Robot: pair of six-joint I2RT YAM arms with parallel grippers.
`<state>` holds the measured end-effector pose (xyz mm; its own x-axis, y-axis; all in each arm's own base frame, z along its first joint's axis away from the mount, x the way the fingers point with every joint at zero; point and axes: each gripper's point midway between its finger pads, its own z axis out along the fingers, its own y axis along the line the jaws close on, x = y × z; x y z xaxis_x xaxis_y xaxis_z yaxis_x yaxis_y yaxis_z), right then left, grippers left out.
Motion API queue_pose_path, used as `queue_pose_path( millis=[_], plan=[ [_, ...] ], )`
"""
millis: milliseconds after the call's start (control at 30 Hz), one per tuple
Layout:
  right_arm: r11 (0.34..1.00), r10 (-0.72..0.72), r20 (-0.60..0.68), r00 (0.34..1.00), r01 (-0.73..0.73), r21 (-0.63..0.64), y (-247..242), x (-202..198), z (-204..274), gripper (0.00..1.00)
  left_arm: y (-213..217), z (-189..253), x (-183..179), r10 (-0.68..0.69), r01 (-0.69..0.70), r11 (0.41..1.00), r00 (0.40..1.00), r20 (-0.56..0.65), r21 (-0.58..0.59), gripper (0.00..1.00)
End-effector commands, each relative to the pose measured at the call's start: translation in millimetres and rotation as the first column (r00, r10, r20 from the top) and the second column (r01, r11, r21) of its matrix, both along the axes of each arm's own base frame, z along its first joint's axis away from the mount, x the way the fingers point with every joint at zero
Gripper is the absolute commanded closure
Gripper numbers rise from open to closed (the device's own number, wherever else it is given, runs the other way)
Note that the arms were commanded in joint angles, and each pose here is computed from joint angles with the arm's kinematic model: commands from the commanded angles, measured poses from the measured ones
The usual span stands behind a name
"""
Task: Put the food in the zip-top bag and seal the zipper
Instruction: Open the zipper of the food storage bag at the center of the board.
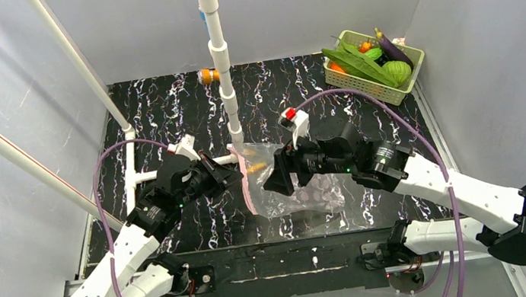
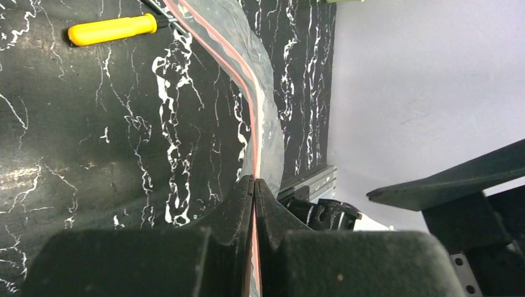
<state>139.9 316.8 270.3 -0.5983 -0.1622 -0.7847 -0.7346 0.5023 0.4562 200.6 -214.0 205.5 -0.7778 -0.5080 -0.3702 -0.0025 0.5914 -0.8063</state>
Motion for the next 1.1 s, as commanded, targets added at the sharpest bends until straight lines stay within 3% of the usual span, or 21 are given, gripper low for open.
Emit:
queue_pose_path(
  millis=[0, 167, 333, 733, 967, 1067],
  plan=[
    [0.989, -0.146, -0.087, 0.985, 0.145, -0.017, 11.2, 17.5, -10.6, 0.14, -0.8, 1.2, -6.1, -0.035, 0.034, 0.999, 0.999, 0.006, 0.014, 1.0],
    [0.976, -0.216, -0.068, 0.974, 0.214, -0.041, 34.4, 13.7, -20.0, 0.16, -4.1, 1.9, -7.0, -0.035, 0.035, 0.999, 0.999, -0.011, -0.013, 1.0],
    [0.972, -0.217, -0.032, 0.976, 0.213, -0.098, 48.0, 8.0, -31.9, 0.29, -4.1, 4.7, -8.3, -0.03, 0.03, 0.999, 0.999, -0.011, -0.032, 1.0],
    [0.957, -0.223, 0.034, 0.974, 0.225, -0.181, 73.7, 6.8, -40.8, 0.29, -4.5, 8.7, -9.8, -0.03, 0.029, 0.998, 1.0, -0.009, -0.049, 1.0],
    [0.941, -0.268, 0.052, 0.962, 0.273, -0.201, 61.8, 11.9, -48.5, 0.7, -1.8, 11.9, -11.6, -0.026, 0.026, 0.999, 1.0, 0.001, -0.046, 1.0],
    [0.958, -0.236, 0.04, 0.971, 0.24, -0.157, 62.2, 5.2, -45.1, 0.94, 0.0, 11.3, -12.3, -0.026, 0.026, 0.999, 1.0, 0.003, -0.034, 1.0]
  ],
)
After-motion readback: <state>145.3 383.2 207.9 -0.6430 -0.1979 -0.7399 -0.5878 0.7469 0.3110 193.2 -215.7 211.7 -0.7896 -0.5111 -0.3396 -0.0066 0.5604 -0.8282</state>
